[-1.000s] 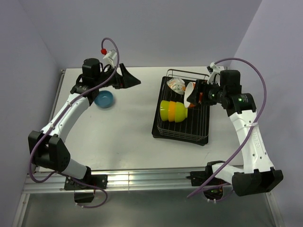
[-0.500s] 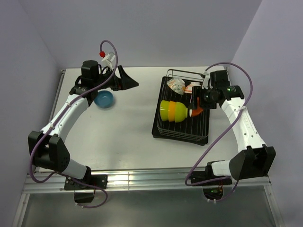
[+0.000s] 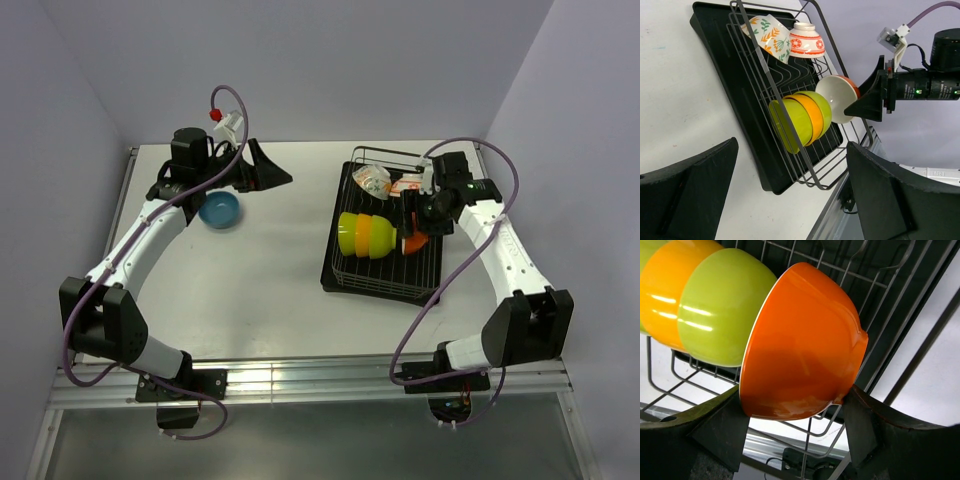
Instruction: Load the bowls into the dish rack
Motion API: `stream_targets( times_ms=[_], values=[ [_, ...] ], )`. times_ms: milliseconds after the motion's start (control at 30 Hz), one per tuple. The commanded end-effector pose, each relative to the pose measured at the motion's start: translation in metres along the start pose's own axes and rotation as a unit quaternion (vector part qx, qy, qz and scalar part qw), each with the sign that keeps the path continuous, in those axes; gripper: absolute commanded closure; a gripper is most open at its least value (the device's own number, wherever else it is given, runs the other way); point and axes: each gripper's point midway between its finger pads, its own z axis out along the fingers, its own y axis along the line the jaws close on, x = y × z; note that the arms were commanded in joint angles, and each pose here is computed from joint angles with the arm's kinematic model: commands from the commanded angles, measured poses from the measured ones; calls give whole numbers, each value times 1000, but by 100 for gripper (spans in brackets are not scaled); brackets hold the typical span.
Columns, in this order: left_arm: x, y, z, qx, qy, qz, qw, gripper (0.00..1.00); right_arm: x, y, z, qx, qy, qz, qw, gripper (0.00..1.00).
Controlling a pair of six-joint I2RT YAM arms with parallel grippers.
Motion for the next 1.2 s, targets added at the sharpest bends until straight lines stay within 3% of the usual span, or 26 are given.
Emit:
stream_targets(
  times_ms=[0,433,533,633,667,767,1000,1167],
  values=[
    [-9,-14,-7,20,-14,23,999,5,-8,0,6,8,-15,-16,1000,98],
    [-9,-11,-7,14,-14,20,1000,5,-4,1,26,24,3,-19,1000,80],
    [-9,-9,-8,11,-15,21,1000,5,-3,3,28,24,8,-19,999,71],
    [-8,-8,-8,10,-14,20,1000,5,0,8,28,15,11,-19,1000,49],
    [-8,-7,-8,9,-13,18,1000,5,0,10,28,12,12,-18,1000,38],
    [-7,-6,-8,9,-13,17,1000,5,1,15,27,4,13,-19,1000,24],
    [-6,-5,-10,9,-11,17,1000,5,-1,21,21,-8,12,-16,1000,5],
    [-2,2,-13,2,-2,18,1000,4,-4,28,15,-23,7,-16,1000,2]
  ],
)
